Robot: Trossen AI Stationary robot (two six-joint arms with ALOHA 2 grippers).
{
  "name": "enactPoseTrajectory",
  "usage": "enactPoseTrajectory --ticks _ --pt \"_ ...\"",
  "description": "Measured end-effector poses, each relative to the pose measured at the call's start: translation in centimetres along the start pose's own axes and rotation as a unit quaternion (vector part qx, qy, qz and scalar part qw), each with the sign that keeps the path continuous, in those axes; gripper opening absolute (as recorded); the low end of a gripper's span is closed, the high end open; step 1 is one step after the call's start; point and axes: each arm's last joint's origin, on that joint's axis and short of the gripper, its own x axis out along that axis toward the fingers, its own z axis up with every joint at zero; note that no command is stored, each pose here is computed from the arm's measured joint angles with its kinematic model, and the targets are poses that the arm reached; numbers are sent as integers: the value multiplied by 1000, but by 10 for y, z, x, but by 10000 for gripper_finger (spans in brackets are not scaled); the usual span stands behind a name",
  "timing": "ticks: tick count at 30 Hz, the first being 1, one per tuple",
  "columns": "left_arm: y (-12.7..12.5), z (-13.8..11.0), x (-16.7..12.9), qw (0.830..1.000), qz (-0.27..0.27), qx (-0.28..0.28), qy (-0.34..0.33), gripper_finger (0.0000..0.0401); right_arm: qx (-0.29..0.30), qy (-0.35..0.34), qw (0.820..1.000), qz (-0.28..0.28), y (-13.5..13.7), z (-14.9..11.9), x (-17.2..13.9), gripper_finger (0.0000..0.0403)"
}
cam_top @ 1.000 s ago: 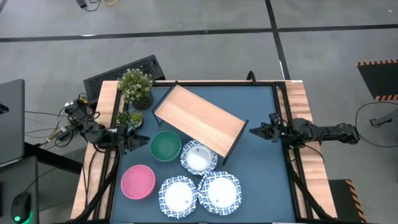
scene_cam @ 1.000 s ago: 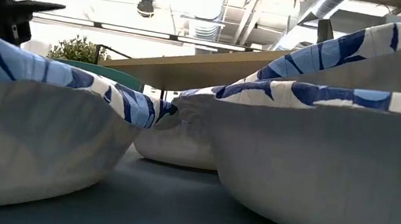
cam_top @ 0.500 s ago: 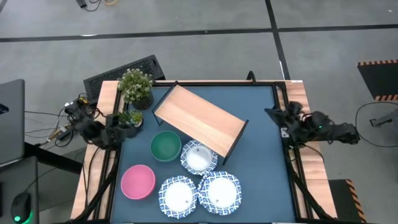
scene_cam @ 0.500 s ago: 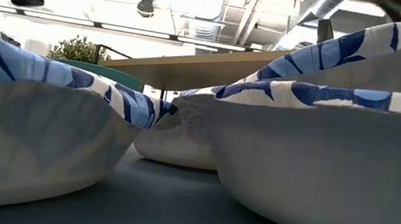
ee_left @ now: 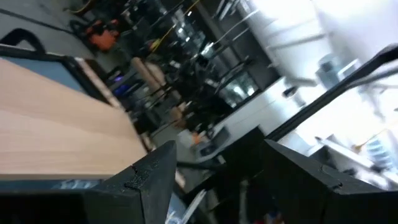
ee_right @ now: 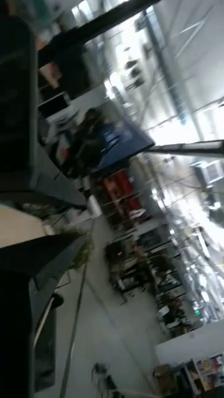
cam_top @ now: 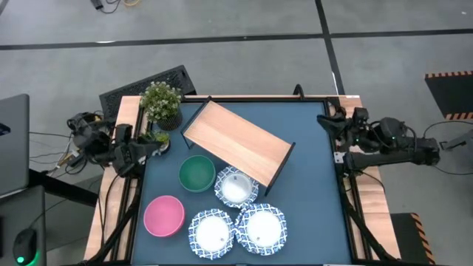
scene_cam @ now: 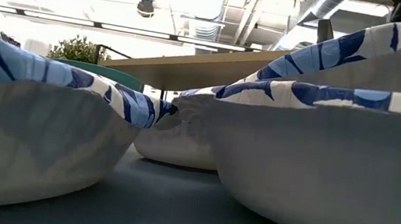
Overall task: Place and stack bowls onto a shelf
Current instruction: Put the green bowl on the shelf
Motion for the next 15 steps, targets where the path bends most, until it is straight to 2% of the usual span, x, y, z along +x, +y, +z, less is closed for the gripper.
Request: enactPoseTrajectory --ticks 7,10,15 --pt "-23 -4 18 993 68 81 57 221 -39 61 997 -23 10 3 23 163" --pt "-28 -12 26 983 109 113 95 216 -49 85 995 -32 11 0 27 173" --pt "-27 -26 37 961 197 121 150 201 -48 115 991 -44 9 -6 27 177"
